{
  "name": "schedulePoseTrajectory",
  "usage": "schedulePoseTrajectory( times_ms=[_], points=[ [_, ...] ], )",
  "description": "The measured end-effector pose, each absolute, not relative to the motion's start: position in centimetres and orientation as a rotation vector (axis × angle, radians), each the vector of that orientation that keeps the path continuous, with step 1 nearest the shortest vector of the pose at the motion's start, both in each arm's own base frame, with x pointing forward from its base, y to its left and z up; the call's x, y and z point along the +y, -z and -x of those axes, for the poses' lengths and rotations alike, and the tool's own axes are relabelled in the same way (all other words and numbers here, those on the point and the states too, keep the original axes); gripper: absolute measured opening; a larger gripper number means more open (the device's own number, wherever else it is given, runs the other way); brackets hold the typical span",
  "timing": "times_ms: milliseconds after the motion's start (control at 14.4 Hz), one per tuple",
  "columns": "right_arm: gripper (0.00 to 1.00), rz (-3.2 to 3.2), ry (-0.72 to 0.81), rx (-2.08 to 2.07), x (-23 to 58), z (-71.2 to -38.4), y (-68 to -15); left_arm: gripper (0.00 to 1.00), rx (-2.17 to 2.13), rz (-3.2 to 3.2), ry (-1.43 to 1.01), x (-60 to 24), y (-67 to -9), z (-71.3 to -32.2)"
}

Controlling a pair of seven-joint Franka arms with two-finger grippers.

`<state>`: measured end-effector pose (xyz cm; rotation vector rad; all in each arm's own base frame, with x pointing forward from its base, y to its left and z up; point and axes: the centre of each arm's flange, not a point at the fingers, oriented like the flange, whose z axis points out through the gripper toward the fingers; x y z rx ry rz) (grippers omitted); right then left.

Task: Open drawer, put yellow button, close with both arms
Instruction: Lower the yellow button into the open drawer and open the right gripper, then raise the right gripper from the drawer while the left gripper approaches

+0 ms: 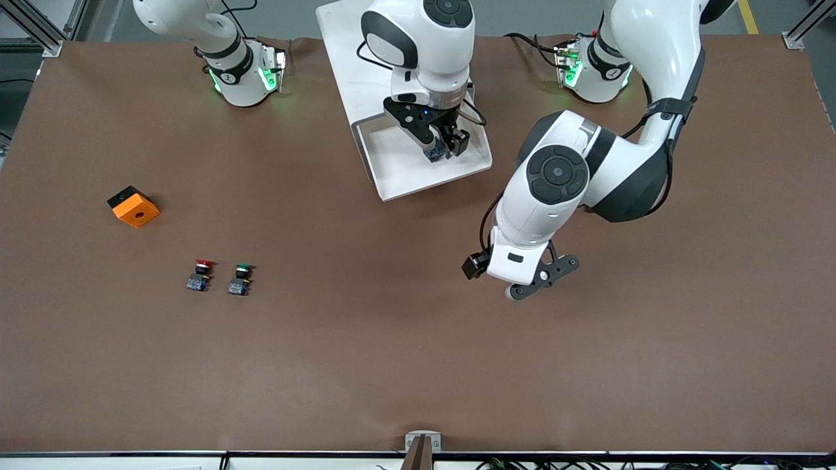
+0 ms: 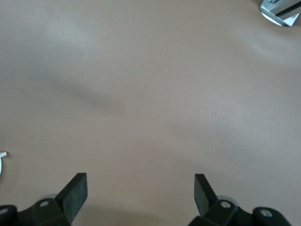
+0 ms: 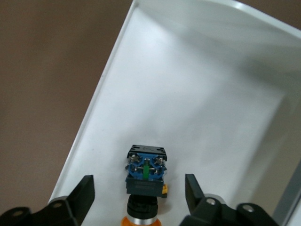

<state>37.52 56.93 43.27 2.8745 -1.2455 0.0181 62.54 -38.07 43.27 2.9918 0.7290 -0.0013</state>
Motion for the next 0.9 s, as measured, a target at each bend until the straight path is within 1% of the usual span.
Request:
schedulePoseTrajectory(
  times_ms=[70, 209, 348, 696, 904],
  points=[
    [1.0, -2.89, -0.023, -1.228, 56.9, -37.8, -43.6, 1.0, 0.72, -2.995, 0.007, -38.3, -43.0, -62.4],
    [1.0, -2.919, -0.035, -1.207, 56.7, -38.7, -44.7, 1.0, 0.698, -2.999, 0.017, -38.9, -42.6, -62.0],
    [1.0, -2.927, -0.038, -1.164, 55.6, -40.3, -45.7, 1.0, 0.676, -3.001, 0.03, -39.6, -42.0, -61.5],
    [1.0, -2.944, 0.002, -0.902, 50.0, -45.9, -47.0, 1.0, 0.597, -3.011, 0.091, -42.2, -38.8, -59.0],
    [1.0, -2.958, 0.04, -0.76, 43.5, -50.9, -48.6, 1.0, 0.55, -3.008, 0.115, -43.7, -37.7, -57.5]
  ],
)
